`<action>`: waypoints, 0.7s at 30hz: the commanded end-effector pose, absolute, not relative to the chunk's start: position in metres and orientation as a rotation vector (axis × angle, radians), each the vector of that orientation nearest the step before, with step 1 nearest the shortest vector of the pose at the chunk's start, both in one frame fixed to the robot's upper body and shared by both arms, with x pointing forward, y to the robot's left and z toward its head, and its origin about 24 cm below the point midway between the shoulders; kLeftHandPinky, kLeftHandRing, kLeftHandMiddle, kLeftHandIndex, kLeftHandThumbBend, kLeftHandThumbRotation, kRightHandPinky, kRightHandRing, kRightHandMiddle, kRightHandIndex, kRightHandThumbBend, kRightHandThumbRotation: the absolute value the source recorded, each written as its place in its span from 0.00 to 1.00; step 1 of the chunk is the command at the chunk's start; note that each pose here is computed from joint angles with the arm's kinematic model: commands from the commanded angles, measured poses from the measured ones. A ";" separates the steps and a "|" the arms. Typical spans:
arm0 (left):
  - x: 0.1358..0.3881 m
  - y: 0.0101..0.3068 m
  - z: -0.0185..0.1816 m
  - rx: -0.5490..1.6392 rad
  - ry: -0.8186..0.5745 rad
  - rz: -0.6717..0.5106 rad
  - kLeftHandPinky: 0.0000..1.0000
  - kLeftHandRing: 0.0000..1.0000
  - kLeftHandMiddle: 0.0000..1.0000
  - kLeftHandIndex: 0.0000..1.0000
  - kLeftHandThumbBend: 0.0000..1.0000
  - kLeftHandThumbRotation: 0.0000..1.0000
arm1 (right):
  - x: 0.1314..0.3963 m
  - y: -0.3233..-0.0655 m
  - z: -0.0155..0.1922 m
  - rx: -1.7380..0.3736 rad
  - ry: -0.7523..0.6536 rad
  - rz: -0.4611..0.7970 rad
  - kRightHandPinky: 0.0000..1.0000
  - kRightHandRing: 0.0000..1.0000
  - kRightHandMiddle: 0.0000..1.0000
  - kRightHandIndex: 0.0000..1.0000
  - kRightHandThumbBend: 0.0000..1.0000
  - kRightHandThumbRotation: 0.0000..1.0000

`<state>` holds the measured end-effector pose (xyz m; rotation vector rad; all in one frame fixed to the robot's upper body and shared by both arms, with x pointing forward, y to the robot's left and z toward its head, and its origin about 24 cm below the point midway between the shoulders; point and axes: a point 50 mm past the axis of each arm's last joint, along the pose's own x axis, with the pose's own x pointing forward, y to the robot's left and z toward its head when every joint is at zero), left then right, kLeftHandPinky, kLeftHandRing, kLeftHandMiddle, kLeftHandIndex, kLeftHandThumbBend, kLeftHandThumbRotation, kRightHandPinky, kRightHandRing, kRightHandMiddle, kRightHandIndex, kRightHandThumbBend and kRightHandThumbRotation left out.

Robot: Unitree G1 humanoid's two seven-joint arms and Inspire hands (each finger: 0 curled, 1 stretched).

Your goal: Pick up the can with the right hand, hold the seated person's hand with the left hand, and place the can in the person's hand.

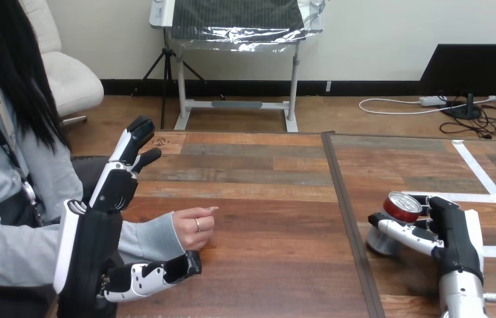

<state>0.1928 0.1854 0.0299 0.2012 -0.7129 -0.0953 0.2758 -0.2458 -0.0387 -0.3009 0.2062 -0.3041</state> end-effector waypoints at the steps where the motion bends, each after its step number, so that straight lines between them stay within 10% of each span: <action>1: 0.209 0.182 0.045 0.206 -0.793 -0.088 0.85 0.93 0.95 0.91 1.00 0.60 | 0.292 -0.237 -0.019 -0.293 0.081 -0.293 0.42 0.49 0.56 0.54 0.76 0.00; 21: 0.212 0.182 0.045 0.250 -0.776 -0.080 0.84 0.93 0.96 0.93 1.00 0.60 | 0.296 -0.233 -0.007 -0.297 -0.018 -0.282 0.39 0.48 0.56 0.54 0.76 0.00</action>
